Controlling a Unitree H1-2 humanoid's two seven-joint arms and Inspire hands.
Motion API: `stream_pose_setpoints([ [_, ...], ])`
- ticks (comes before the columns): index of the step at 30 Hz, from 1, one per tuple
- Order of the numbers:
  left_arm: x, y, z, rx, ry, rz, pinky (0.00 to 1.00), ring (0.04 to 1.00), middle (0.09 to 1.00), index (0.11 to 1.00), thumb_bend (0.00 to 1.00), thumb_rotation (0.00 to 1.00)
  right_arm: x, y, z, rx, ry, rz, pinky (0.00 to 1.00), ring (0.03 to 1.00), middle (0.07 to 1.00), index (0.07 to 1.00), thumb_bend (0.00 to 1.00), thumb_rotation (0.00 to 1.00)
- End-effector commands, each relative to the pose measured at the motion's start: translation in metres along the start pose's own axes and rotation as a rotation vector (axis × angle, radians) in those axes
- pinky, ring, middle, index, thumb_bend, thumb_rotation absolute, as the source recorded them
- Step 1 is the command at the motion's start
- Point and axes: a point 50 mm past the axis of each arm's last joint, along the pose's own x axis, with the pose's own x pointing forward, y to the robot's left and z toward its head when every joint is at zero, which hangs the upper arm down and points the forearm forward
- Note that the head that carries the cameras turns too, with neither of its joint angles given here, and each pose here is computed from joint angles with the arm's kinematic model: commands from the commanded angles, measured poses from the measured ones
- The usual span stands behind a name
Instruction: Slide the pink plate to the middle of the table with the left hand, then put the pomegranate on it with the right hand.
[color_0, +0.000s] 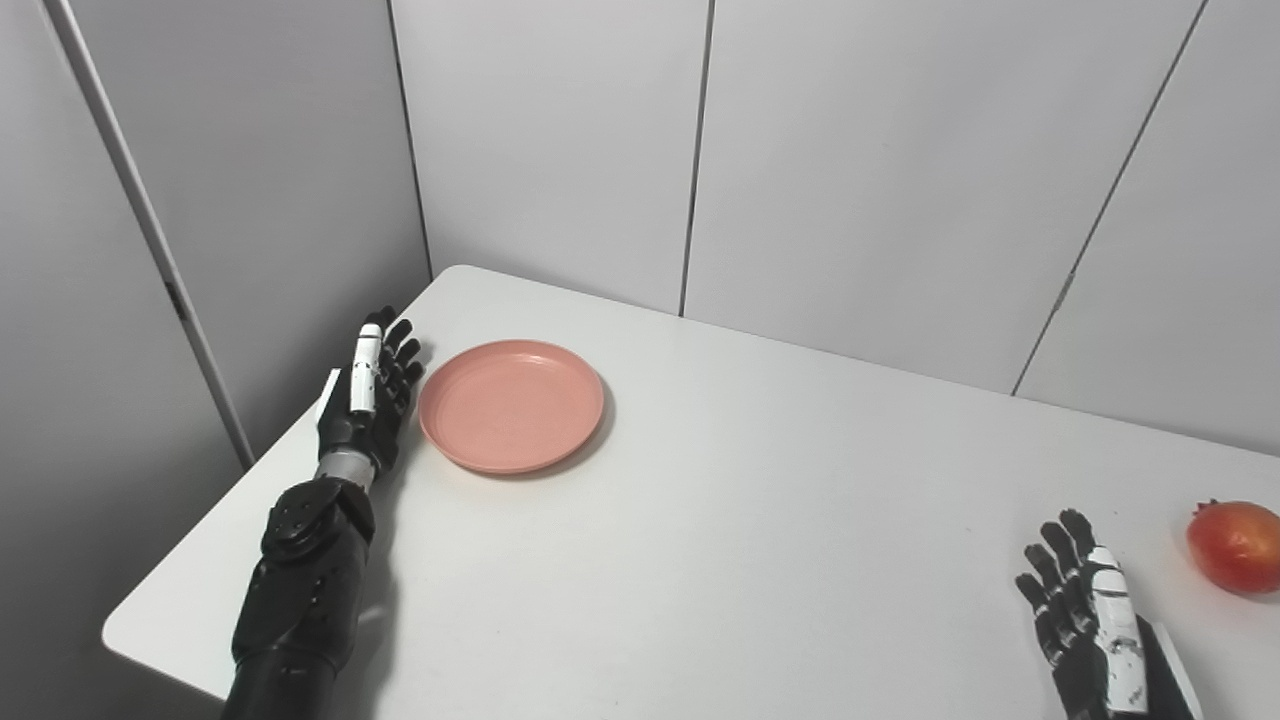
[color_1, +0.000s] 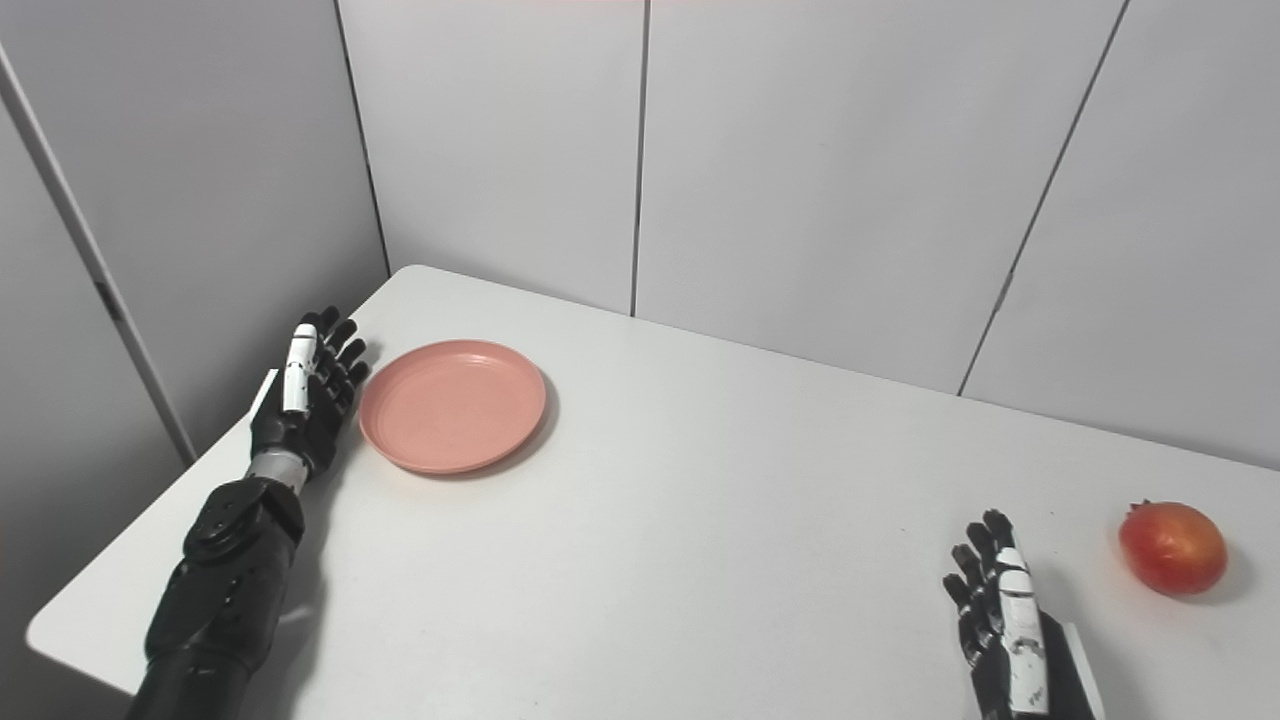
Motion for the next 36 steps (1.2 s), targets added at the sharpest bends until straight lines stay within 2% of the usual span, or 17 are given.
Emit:
stream_pose_setpoints([
  [1, 0.005, -0.006, -0.002, -0.015, 0.009, -0.043, 1.0, 0.988, 0.984, 0.971, 0.37, 1.0, 0.009, 0.004, 0.018, -0.012, -0.087, 0.026, 1.0, 1.0, 1.0, 1.0, 0.11, 1.0],
  [17, -0.005, -0.048, -0.01, -0.02, 0.079, -0.111, 0.93, 0.93, 0.934, 0.931, 0.38, 1.0, 0.008, 0.006, 0.018, -0.015, -0.083, 0.02, 1.0, 1.0, 1.0, 1.0, 0.11, 1.0],
  [24, -0.007, -0.065, -0.013, -0.074, 0.108, -0.147, 0.95, 0.937, 0.937, 0.937, 0.36, 1.0, 0.008, 0.007, 0.017, -0.021, -0.081, 0.014, 1.0, 1.0, 1.0, 1.0, 0.13, 1.0],
  [36, -0.005, -0.101, -0.023, -0.077, 0.133, -0.234, 0.96, 0.946, 0.944, 0.941, 0.38, 1.0, 0.008, 0.008, 0.016, -0.053, -0.076, 0.009, 1.0, 1.0, 1.0, 1.0, 0.14, 1.0],
])
